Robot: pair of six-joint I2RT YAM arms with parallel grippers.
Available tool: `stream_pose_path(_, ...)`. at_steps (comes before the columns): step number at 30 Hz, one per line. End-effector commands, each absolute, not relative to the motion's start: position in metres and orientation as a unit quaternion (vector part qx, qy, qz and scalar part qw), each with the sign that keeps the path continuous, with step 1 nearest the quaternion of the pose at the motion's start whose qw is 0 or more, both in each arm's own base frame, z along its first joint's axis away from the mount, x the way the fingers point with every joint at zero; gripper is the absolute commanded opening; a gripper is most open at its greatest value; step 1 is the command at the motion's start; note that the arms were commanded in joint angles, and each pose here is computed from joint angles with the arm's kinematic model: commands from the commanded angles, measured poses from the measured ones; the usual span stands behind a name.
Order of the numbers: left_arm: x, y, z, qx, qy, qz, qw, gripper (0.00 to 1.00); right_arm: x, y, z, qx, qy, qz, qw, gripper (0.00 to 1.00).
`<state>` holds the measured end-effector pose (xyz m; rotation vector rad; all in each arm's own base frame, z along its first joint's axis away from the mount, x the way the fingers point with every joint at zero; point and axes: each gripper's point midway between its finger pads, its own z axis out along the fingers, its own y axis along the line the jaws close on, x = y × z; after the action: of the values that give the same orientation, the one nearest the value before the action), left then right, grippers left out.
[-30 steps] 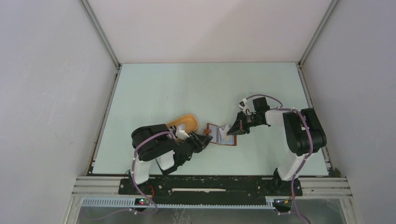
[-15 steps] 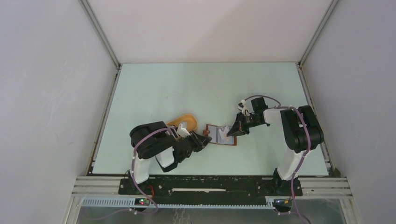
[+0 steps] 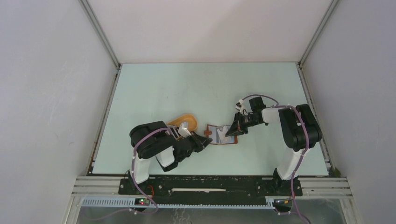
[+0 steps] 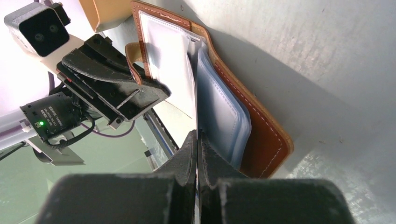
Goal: Put the credit cards into the card holder
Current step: Insert the credit card into the card holder.
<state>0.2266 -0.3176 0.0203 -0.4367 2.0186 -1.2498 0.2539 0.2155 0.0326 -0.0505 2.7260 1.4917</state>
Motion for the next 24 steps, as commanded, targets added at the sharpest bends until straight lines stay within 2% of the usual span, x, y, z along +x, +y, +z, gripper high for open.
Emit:
stream_pose_path(1,0.224,-0.327,0.028,-0.16,0.777,-0.502,0.345,0.11,0.258,0.219,0.035,-0.042,0.874,0.483,0.026,0.0)
stream_pose_path(14,0.217,-0.344,0.051,-0.169,0.748,-0.562,0.31,0.2,0.259,0.222,0.039,-0.065,0.86,0.504,0.038,0.0)
stream_pose_path(24,0.216,-0.334,0.041,-0.177,0.757,-0.549,0.308,0.25,0.261,0.211,0.026,-0.069,0.873,0.483,0.032,0.0)
